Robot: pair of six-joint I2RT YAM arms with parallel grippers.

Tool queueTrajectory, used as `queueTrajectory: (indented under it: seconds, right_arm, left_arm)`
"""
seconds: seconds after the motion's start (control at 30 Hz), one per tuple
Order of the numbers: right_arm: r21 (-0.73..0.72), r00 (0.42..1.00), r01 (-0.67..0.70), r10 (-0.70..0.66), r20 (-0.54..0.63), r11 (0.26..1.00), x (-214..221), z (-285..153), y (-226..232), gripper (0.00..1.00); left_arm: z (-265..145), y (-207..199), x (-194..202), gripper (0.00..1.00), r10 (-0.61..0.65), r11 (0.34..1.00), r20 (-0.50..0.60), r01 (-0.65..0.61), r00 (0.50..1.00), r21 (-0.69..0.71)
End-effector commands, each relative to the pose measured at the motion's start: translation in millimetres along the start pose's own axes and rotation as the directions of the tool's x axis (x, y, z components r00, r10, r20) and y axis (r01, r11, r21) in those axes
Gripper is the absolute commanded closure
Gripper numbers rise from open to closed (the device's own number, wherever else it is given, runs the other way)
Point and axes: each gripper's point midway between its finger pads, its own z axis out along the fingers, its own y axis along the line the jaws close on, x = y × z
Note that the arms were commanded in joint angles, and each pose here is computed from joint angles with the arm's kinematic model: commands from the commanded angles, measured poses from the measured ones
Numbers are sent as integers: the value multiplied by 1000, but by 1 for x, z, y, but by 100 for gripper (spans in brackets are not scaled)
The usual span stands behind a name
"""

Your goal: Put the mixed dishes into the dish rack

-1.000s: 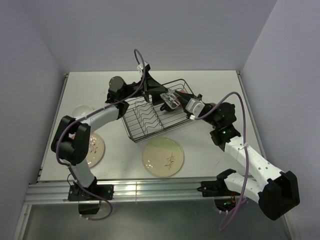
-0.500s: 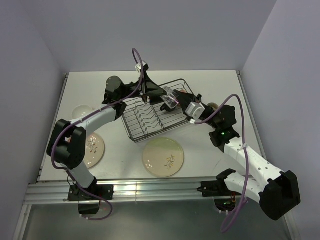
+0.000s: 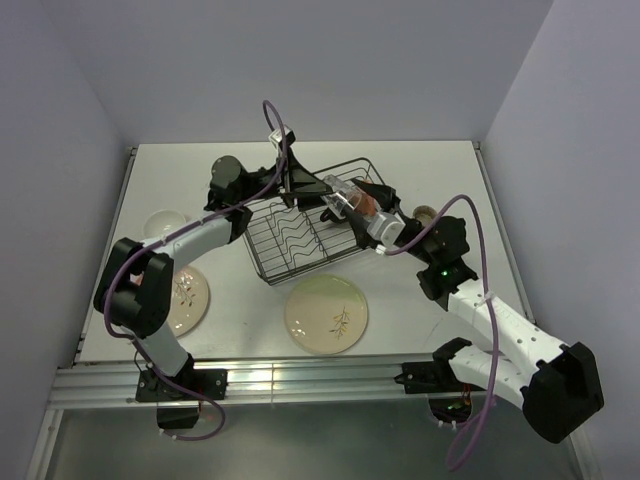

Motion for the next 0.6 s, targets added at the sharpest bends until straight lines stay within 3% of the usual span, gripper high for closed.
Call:
queueTrajectory:
  seconds: [0.0, 0.17, 0.27, 0.3, 0.37, 0.4, 0.47, 0.5, 0.57]
  right_arm:
    - [22, 1000, 4, -3, -23, 1000, -2, -6, -2, 31]
    - [37, 998, 10, -7, -59, 999, 1, -21, 1, 20]
    - [82, 994, -35, 44, -100, 996, 3, -33, -10, 13]
    - [59, 981, -113, 121, -154, 992, 12, -37, -2, 12]
    - [70, 954, -187, 198, -224, 980, 19, -44, -17, 11]
    - [61, 897, -308, 311, -315, 950, 38, -54, -3, 11]
    - [31, 856, -396, 381, -349, 918, 40, -60, -6, 11]
    - [71, 784, -472, 455, -422, 879, 61, -77, -3, 11]
    - [77, 742, -542, 519, -425, 837, 64, -86, -6, 11]
  left_arm:
    - [-9, -21, -6, 95, 131, 991, 53, -132, 990, 22]
    - [-23, 1, -29, 97, 173, 980, 118, -159, 978, -116]
    - [-27, 26, -48, 98, 255, 931, 149, -201, 956, -303]
    - [-33, 46, -49, 98, 270, 900, 125, -203, 955, -386]
    - [-31, 50, -64, 100, 335, 858, 145, -237, 931, -456]
    - [-32, 66, -64, 100, 354, 823, 113, -252, 929, -509]
    - [-25, 86, -70, 100, 405, 749, 63, -291, 912, -595]
    - [-20, 91, -71, 100, 426, 723, 40, -313, 904, -616]
    - [4, 90, -69, 100, 476, 684, -23, -386, 879, -619]
